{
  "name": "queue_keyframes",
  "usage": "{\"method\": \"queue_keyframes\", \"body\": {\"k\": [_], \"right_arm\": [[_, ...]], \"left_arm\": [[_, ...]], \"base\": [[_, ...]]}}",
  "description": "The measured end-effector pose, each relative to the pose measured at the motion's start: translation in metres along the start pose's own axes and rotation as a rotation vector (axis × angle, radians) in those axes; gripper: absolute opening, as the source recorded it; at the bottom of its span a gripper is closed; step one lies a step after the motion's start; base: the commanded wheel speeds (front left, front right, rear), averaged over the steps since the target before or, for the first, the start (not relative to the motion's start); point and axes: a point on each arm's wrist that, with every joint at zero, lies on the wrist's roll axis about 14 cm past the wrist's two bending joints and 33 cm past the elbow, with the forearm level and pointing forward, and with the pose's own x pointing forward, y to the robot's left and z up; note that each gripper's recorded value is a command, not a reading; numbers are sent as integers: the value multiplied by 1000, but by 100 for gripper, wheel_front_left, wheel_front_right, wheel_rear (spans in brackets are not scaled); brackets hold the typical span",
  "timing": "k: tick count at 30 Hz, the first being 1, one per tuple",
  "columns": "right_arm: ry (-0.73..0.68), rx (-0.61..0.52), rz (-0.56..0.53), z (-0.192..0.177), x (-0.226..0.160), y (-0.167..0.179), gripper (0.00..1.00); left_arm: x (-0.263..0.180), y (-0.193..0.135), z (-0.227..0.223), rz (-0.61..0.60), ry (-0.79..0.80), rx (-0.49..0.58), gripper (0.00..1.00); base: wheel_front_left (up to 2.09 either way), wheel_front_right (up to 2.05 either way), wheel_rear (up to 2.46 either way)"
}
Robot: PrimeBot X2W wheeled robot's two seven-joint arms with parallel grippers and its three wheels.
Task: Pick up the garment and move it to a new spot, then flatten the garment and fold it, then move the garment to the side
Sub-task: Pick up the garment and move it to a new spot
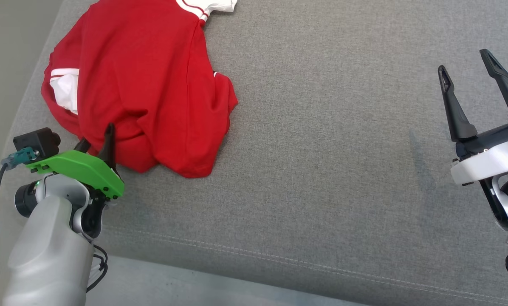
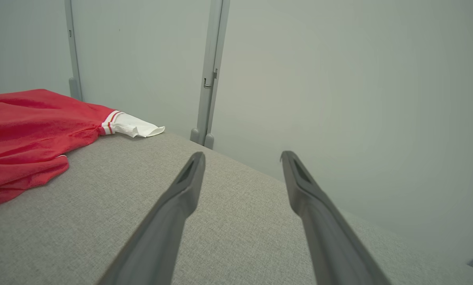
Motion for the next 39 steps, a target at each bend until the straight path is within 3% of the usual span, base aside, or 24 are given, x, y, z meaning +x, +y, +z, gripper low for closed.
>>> {"method": "queue_keyframes", "body": {"k": [1,2,11,22,39], "right_arm": [[-2,-1,-1,1,0,0,100],[-2,-1,-2,2,-1,0,100],[-29,12,-25,12,-8,-1,100],[-26,27,-80,19,-32,-5,100],[3,10,-228,25,-86,-35,100]], "left_arm": [[0,-1,-1,-3,1,1,2],[0,-2,-1,-5,2,1,0],[2,-32,10,-91,-38,18,0],[-4,-138,4,-365,-51,31,0],[-20,-225,-22,-600,14,55,0]], "base": [[0,0,0],[0,0,0],[0,0,0],[0,0,0],[0,0,0]]}}
